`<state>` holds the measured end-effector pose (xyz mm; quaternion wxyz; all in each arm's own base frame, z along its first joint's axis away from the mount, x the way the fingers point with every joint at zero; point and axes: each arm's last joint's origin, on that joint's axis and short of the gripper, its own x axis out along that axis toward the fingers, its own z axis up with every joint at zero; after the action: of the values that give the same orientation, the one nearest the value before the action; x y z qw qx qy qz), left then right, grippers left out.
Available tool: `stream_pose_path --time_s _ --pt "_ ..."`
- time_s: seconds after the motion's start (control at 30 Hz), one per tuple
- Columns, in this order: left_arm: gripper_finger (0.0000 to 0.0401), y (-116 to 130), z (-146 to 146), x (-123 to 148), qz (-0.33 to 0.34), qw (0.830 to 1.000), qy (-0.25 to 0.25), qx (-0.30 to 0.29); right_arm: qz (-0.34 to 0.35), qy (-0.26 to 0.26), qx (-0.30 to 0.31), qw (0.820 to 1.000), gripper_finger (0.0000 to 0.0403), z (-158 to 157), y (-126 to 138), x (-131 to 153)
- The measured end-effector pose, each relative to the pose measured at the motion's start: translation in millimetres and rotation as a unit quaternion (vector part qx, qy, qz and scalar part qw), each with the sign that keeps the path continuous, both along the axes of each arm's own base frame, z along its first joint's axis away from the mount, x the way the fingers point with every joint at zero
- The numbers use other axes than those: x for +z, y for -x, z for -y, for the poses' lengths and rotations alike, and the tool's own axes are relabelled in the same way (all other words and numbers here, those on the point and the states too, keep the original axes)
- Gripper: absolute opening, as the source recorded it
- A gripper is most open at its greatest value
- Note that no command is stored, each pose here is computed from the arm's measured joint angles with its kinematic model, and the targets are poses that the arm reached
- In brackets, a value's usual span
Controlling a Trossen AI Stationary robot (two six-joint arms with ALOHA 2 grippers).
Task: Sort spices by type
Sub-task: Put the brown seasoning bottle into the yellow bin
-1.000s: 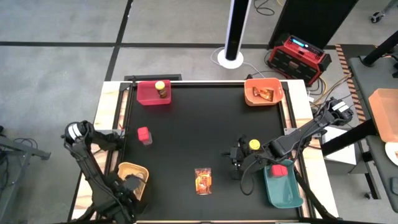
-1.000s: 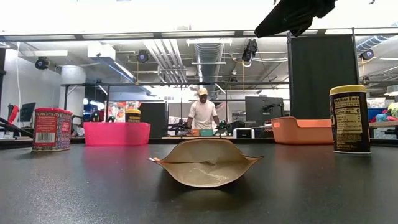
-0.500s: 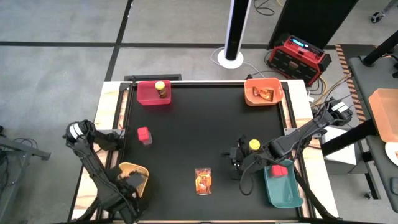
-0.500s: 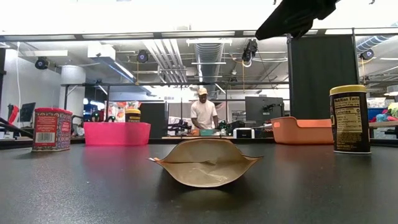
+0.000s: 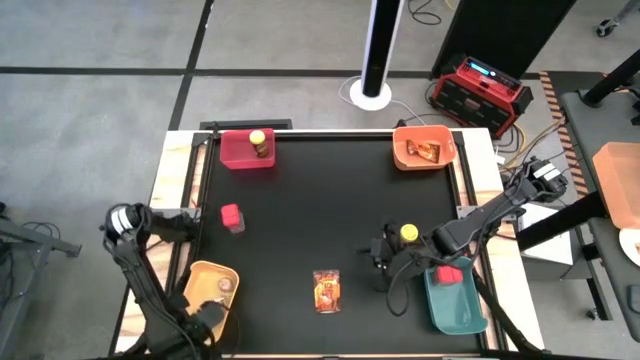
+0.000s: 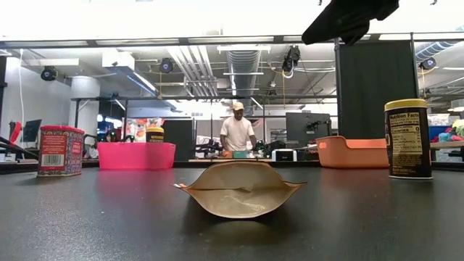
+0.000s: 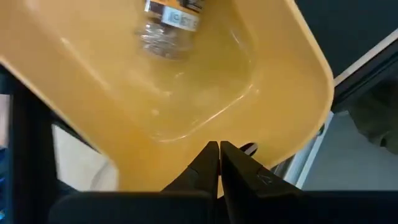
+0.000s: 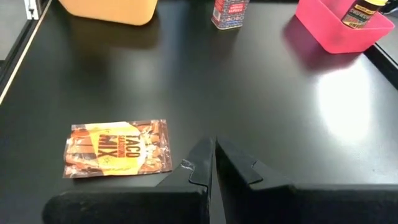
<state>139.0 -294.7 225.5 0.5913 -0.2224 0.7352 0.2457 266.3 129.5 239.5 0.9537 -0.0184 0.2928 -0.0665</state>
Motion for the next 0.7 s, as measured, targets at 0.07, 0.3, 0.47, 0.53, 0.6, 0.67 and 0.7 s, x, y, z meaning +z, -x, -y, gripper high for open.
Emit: stream_pose_path --time_s 0.07,0.3,0.47,0.53,0.6,0.67,0.7 --pt "0.0 -1.9 3.5 -5.3 0.001 1.0 0.002 -0.001 0.0 0.0 0.003 1.0 0.0013 -1.4 0.7 0.0" --pt "0.0 -9.9 13.1 -18.1 0.014 0.999 0.024 -0.025 0.0 -0.002 0.005 1.0 0.0013 -3.1 1.6 0.1" --pt "0.0 -14.6 16.4 -15.5 0.051 0.998 0.03 -0.023 0.0 -0.002 0.005 1.0 0.0013 -3.2 1.6 0.1" --pt "0.0 -15.5 16.6 -14.2 0.062 0.997 0.026 -0.023 0.0 -0.002 0.005 1.0 0.0013 -3.2 1.6 0.1" --pt "0.0 -15.8 16.1 -14.0 0.067 0.997 0.021 -0.023 0.0 -0.002 0.005 1.0 0.0013 -3.2 1.6 0.1" --pt "0.0 -15.7 14.8 -14.0 0.067 0.997 0.014 -0.023 0.001 -0.002 0.005 1.0 0.0013 -3.2 1.6 0.1" --pt "0.0 -15.7 13.9 -14.1 0.069 0.997 0.008 -0.024 0.0 -0.002 0.005 1.0 0.0013 -3.2 1.6 0.1"
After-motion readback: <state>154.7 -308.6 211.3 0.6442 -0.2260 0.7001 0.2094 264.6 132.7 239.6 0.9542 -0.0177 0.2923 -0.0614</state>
